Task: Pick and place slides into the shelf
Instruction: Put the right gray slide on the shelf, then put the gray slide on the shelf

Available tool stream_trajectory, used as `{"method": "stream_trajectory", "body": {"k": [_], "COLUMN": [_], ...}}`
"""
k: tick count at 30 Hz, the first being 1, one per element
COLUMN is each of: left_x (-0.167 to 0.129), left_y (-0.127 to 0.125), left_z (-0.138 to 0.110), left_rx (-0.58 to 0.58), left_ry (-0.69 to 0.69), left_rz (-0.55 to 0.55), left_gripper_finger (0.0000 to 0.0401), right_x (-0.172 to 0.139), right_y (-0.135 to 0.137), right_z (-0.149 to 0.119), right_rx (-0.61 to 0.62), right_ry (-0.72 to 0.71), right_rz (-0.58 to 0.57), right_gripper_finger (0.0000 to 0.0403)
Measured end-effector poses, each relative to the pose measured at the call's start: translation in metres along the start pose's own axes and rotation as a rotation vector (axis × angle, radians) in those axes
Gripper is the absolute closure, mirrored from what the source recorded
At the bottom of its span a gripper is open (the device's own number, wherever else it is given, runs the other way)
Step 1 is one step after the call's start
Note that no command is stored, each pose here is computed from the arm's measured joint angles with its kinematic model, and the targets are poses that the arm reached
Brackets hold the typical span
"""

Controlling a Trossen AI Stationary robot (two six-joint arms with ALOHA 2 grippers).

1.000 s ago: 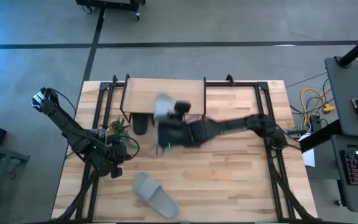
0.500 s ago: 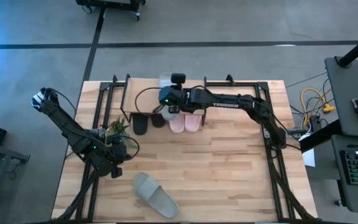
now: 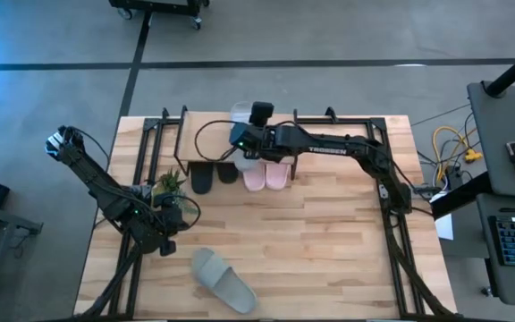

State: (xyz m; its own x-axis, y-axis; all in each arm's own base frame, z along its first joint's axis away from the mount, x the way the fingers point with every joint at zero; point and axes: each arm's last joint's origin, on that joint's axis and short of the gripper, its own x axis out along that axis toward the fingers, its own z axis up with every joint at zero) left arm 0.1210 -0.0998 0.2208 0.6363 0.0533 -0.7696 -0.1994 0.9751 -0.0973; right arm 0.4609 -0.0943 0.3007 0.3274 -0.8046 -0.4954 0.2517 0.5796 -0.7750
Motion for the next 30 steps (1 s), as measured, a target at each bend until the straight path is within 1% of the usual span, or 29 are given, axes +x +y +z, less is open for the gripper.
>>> {"method": "stream_trajectory", "body": {"k": [5,8,10,12,14,16,19,21,23,25,27,30], "left_x": [0.000,-0.001,-0.001,-0.002,-0.005,-0.007,-0.010,-0.011,-0.011,-0.006,0.001,0.008], "left_y": [0.000,-0.002,-0.003,-0.005,-0.007,-0.010,-0.015,-0.019,-0.024,-0.026,-0.029,-0.045], "left_z": [0.001,0.004,0.007,0.012,0.016,0.020,0.026,0.031,0.035,0.036,0.036,0.044], "left_rx": [-0.001,-0.025,-0.040,-0.039,-0.023,-0.017,-0.033,-0.053,-0.091,-0.153,-0.209,-0.272], "left_ry": [-0.018,-0.073,-0.135,-0.196,-0.233,-0.258,-0.308,-0.353,-0.389,-0.389,-0.369,-0.349], "left_rz": [0.012,0.005,0.022,0.030,0.018,-0.003,-0.049,-0.081,-0.109,-0.113,-0.101,-0.096], "left_gripper_finger": [0.0401,0.0401,0.0401,0.0401,0.0401,0.0401,0.0401,0.0401,0.0401,0.0401,0.0401,0.0401], "right_x": [-0.020,-0.040,-0.060,-0.084,-0.108,-0.135,-0.177,-0.202,-0.224,-0.241,-0.257,-0.278], "right_y": [-0.006,-0.006,-0.005,-0.001,0.005,0.010,0.015,0.017,0.016,0.014,0.015,0.014], "right_z": [-0.002,-0.006,-0.008,-0.007,-0.002,0.004,0.004,-0.004,-0.016,-0.031,-0.038,-0.052], "right_rx": [0.013,0.048,0.092,0.143,0.189,0.226,0.283,0.348,0.417,0.467,0.538,0.552], "right_ry": [0.041,0.085,0.105,0.100,0.068,0.010,-0.054,-0.056,-0.026,0.018,-0.013,-0.066], "right_rz": [0.033,0.081,0.159,0.268,0.363,0.410,0.436,0.436,0.416,0.369,0.352,0.367], "right_gripper_finger": [0.0233,0.0222,0.0217,0.0214,0.0213,0.0214,0.0215,0.0215,0.0214,0.0214,0.0214,0.0213]}}
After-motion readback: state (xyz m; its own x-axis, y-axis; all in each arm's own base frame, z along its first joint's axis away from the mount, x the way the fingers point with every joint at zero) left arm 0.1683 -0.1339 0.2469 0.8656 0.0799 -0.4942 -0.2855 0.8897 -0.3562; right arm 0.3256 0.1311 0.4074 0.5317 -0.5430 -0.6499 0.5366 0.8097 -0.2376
